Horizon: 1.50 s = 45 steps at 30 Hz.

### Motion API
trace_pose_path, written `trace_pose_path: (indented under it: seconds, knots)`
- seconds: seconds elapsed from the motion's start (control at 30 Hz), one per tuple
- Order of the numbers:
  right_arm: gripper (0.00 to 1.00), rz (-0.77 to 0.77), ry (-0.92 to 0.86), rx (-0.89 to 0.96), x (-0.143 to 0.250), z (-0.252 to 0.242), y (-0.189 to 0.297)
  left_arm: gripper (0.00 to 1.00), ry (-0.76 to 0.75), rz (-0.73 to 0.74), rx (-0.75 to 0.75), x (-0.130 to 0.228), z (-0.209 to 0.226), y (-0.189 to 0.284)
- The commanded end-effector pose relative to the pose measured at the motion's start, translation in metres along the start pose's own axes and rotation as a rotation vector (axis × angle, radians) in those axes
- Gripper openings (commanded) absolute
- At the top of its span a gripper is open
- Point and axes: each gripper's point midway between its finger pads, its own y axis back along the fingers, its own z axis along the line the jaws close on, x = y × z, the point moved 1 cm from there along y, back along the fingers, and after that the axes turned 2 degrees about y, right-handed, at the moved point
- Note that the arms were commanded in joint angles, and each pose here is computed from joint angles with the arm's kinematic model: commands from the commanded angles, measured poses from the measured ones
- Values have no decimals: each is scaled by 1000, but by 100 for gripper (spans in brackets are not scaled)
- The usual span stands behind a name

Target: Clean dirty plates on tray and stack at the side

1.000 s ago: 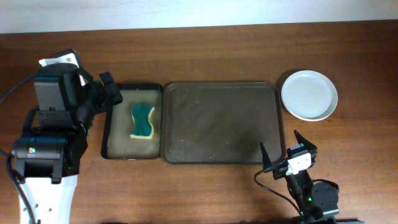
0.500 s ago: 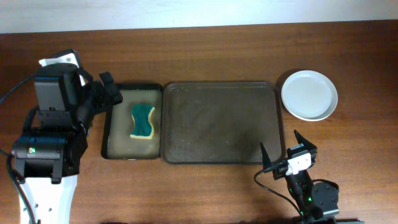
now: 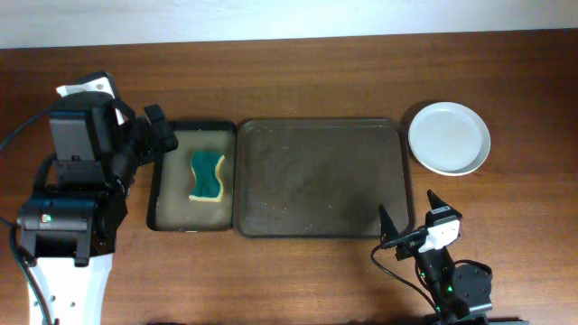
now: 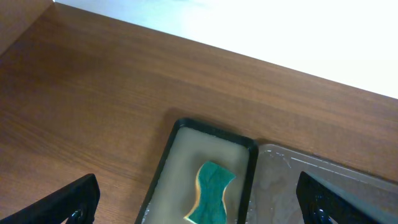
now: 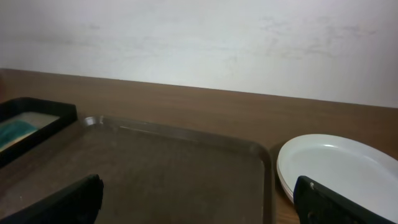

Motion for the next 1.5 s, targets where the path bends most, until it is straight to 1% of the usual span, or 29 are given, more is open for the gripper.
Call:
trace_pose_path:
  seconds: [0.0,0.47,0.57,0.67,0.73,0.8,0.9,1.0,1.07,1.1,1.2,1.27,1.37,1.47]
  knots:
    - [98,3,-33,10,2,-1,0,99,7,-8,5,-1,0,4]
    - [98,3,-33,10,2,-1,0,99,4,2,3,2,0,2]
    - [98,3,-33,10,2,-1,0,99,7,-11,8,7,6,22]
    - [98,4,-33,10,2,-1,0,99,17,-60,25,10,14,55]
    - [98,4,-33,10,2,-1,0,99,31,-124,47,13,21,81]
    - [98,3,-34,10,2,-1,0,99,40,-169,63,25,29,100]
    - [98,3,-33,10,2,-1,0,99,46,-198,72,57,43,114]
    - [98,3,-34,10,2,-1,0,99,49,-210,63,99,59,113]
    - [98,3,-34,10,2,-1,0,99,54,-224,68,133,70,105]
    - [98,3,-33,11,2,-1,0,99,57,-238,73,141,72,102]
    - [98,4,-33,10,2,-1,0,99,74,-315,99,154,75,93]
    - [98,3,-34,10,2,-1,0,99,97,-426,139,150,72,88]
    - [98,3,-34,10,2,-1,0,99,129,-583,203,125,61,86]
    - [98,4,-33,11,2,-1,0,99,145,-770,328,96,43,94]
